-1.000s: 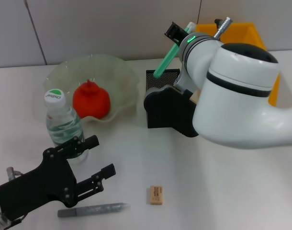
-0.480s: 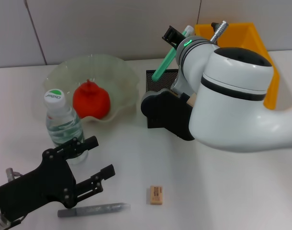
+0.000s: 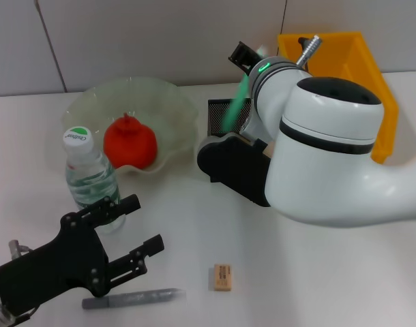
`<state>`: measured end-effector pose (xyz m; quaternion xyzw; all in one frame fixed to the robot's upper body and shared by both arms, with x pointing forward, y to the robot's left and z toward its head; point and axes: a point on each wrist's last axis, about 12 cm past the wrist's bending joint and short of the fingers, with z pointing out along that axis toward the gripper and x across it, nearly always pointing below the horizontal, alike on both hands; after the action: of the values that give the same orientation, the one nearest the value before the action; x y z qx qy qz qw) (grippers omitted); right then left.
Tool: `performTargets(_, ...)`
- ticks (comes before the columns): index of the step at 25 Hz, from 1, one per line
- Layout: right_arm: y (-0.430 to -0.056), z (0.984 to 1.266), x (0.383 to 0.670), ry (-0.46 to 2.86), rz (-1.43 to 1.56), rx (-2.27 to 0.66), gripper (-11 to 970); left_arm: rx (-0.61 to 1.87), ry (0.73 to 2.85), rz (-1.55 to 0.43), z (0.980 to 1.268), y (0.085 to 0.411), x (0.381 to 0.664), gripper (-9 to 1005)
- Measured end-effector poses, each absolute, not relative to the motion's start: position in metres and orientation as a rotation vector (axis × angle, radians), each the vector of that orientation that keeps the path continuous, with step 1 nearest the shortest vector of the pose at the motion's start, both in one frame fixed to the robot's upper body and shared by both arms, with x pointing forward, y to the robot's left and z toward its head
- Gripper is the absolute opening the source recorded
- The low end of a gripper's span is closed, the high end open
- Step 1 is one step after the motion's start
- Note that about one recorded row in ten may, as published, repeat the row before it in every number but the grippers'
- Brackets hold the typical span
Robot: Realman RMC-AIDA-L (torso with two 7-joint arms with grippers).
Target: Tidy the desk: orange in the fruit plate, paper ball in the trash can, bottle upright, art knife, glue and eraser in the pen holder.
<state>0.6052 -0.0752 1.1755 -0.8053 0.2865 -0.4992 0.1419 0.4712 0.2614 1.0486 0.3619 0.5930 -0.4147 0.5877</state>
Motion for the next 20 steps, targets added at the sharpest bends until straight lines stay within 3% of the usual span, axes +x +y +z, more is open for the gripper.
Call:
performTargets(9, -0.067, 1.189, 0.597, 0.891, -1.348, -2.28, 252, 0.841, 1.378, -0.964, 1.048, 0.262, 0.469, 723)
performTargets(14, -0.074, 1.227, 0.596, 1.073, -1.137, -2.127, 261, 0.842, 1.375, -0.965, 1.048, 0.262, 0.469, 723)
performTargets(15, -0.086, 1.245, 0.597, 1.162, -1.028, -2.026, 261, 0.842, 1.375, -0.966, 1.048, 0.262, 0.469, 722)
performTargets(20, -0.13, 1.276, 0.603, 1.38, -0.754, -1.744, 262, 0.845, 1.368, -0.972, 1.049, 0.262, 0.469, 723)
